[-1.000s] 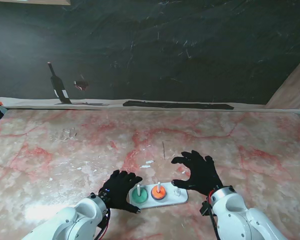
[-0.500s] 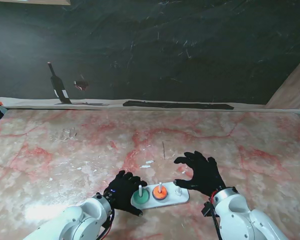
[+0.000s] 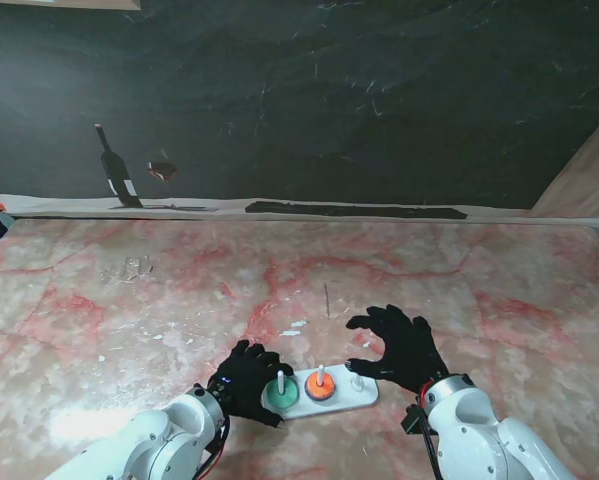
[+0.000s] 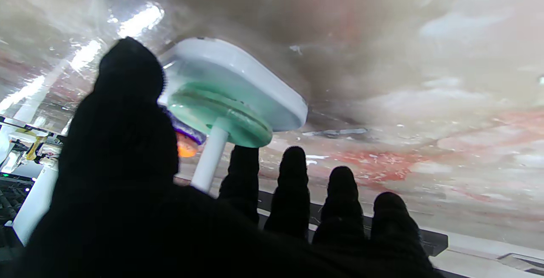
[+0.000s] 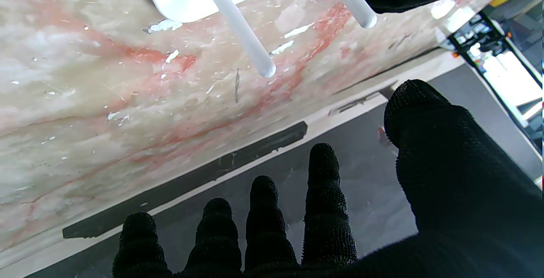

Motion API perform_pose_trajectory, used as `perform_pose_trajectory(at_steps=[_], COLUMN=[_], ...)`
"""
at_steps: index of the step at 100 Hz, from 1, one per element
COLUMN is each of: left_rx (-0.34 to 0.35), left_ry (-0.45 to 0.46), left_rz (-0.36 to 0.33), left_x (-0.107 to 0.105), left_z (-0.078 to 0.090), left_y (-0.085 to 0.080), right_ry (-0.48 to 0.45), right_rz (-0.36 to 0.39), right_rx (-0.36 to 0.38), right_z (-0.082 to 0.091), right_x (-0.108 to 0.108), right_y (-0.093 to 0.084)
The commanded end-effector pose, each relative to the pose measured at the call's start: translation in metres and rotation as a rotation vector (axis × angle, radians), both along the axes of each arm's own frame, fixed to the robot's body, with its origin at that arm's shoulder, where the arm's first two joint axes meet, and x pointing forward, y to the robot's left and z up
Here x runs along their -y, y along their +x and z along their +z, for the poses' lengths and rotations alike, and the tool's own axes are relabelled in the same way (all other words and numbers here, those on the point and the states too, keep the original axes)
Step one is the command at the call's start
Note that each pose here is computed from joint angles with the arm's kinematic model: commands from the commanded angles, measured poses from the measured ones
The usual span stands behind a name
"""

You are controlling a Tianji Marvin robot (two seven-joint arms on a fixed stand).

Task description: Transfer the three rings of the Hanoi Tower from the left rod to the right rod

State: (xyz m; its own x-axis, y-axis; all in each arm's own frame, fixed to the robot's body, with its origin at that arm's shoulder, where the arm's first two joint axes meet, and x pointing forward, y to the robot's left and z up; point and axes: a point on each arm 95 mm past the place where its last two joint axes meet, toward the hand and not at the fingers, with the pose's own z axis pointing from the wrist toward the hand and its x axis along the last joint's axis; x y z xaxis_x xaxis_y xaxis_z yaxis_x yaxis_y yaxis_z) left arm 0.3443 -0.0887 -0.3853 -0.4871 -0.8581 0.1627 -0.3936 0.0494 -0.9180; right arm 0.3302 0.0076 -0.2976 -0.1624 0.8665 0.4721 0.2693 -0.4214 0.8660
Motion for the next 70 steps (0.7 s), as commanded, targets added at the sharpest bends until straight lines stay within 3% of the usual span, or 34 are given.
perform_pose_trajectory(at_steps=[1, 20, 70], left_rx=[-0.001, -0.006, 0.056], left_ry=[-0.010, -0.005, -0.012], left_rz=[0.011, 0.016, 0.049], left_x=[0.000, -0.001, -0.007], left_z=[-0.001, -0.003, -0.005], left_y=[0.002, 0.006, 0.014], right_ry=[0.003, 0.006, 0.013], right_rz=[0.005, 0.003, 0.000], right_rx=[-0.007, -0.011, -0.011], right_z=[-0.001, -0.001, -0.001], right_x=[-0.003, -0.003, -0.003], right_y=[-0.002, -0.002, -0.002])
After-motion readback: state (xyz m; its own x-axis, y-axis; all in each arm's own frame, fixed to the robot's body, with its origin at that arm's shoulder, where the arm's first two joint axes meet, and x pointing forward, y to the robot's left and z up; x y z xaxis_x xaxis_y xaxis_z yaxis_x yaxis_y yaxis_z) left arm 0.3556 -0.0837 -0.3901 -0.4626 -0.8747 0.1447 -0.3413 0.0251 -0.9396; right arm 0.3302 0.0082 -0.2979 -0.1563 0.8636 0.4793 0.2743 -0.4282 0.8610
